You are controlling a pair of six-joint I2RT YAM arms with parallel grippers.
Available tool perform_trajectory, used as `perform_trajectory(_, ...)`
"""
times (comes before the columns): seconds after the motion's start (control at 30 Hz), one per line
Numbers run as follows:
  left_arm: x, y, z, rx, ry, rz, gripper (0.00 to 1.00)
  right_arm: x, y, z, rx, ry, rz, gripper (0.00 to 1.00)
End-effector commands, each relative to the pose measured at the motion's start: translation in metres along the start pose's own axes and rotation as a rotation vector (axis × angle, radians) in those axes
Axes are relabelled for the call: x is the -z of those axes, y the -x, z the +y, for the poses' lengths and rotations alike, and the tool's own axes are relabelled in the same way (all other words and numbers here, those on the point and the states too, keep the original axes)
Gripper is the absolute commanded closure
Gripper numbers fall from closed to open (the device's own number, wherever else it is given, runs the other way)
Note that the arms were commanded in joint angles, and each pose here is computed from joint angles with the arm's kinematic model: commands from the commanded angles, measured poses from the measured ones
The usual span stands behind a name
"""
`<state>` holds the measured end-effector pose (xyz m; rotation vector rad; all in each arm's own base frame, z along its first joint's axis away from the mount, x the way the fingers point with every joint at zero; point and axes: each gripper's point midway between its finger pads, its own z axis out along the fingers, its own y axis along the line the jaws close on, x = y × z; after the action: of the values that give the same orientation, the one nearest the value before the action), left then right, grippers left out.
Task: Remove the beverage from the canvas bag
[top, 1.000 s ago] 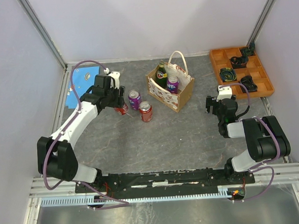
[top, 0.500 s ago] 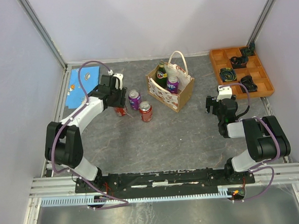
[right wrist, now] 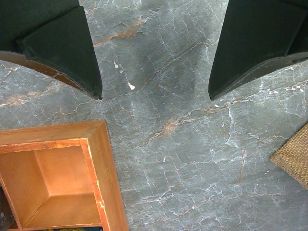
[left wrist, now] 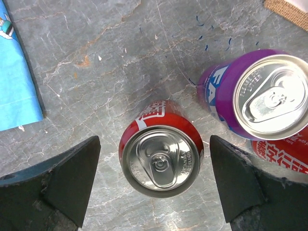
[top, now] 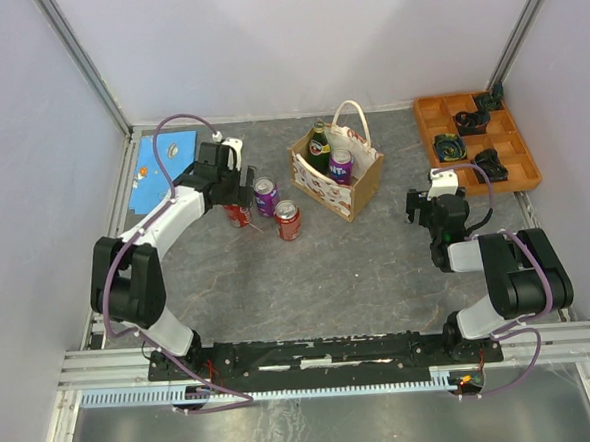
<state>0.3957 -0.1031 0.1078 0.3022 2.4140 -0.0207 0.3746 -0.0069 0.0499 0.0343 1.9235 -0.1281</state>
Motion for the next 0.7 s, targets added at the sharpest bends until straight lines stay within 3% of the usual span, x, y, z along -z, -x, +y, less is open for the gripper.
perform_trajectory(0.0, 0.02, 0.042, 0.001, 0.029, -0.003, -0.119, 0.01, -0.005, 0.022, 0.0, -0.01, -0.004, -0.064, 0.01)
perform_trajectory(0.17, 0.045, 0.069, 0.002, 0.033, -0.008, -0.197, 0.0, -0.006, 0.022, 0.0, -0.009, -0.004, -0.064, 0.01)
perform_trajectory(0.37, 0.108, 0.15, -0.012, -0.016, -0.076, -0.418, 0.04, -0.006, 0.022, 0.0, -0.011, -0.005, -0.064, 0.01)
perform_trajectory(0.47, 0.132, 0.185, -0.039, -0.097, -0.115, -0.492, 0.04, -0.005, 0.022, 0.0, -0.01, -0.005, -0.063, 0.01)
perform_trajectory(0.67, 0.132, 0.221, -0.113, -0.248, -0.225, -0.525, 0.04, -0.006, 0.022, 0.0, -0.011, -0.004, -0.064, 0.01)
